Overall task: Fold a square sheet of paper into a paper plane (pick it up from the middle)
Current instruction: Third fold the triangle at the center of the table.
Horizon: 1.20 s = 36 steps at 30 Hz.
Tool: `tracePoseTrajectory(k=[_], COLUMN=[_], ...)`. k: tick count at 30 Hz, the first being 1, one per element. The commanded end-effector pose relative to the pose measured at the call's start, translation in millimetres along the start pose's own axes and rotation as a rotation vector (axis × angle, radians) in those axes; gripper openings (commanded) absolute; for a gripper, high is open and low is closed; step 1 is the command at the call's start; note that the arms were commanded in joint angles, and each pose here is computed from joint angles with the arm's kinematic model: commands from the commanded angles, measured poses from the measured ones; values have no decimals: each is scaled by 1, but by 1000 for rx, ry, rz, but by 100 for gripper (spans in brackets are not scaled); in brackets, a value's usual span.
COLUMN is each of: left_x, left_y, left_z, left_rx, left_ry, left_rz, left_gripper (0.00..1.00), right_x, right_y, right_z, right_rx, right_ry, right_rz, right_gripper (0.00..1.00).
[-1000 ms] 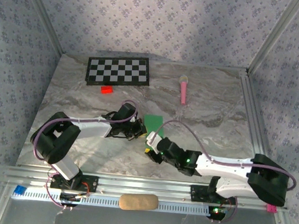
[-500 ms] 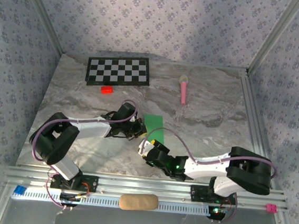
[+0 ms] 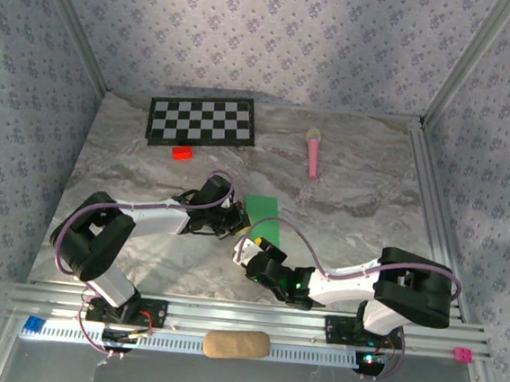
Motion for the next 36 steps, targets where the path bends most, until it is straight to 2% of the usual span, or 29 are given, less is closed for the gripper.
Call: tracePoseTrajectory(k=[1, 7, 22, 25, 27, 31, 36], left_x=[7, 6, 8, 10, 11, 22, 44], left_y=[0, 1, 3, 3, 3, 5, 10], left_z=[-1, 0, 2, 3, 4, 2, 2], left_rx=[14, 15, 23, 25, 24, 0, -36], left_ry=[-6, -5, 0, 8, 11, 25, 71], left_rz=[-4, -5, -15, -23, -32, -76, -134], left_gripper=[9, 9, 9, 12, 17, 27, 34], right_x=[0, 0, -1, -2, -2, -7, -10], right_y=[7, 5, 3, 2, 0, -3, -4], right_z=[-4, -7, -10, -13, -13, -14, -18], right_rx=[-28, -49, -101, -123, -141, -239, -383], right_ry=[-40, -46, -42, -40, -27, 116, 279], right_rz=[-13, -6, 7, 15, 19, 28, 34], right_gripper=[37, 23, 4, 2, 1, 0, 0])
Point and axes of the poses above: each hand's point on the last joint's axis, 136 mm out from that joint toward the fingers, its own x axis back along the fingers, its own z axis along the line the jaws close on, y = z × x, the point moved 8 cm from there along x, back along the fingers, and after that the axes turned 5 degrees about x, right-handed, at the moved point
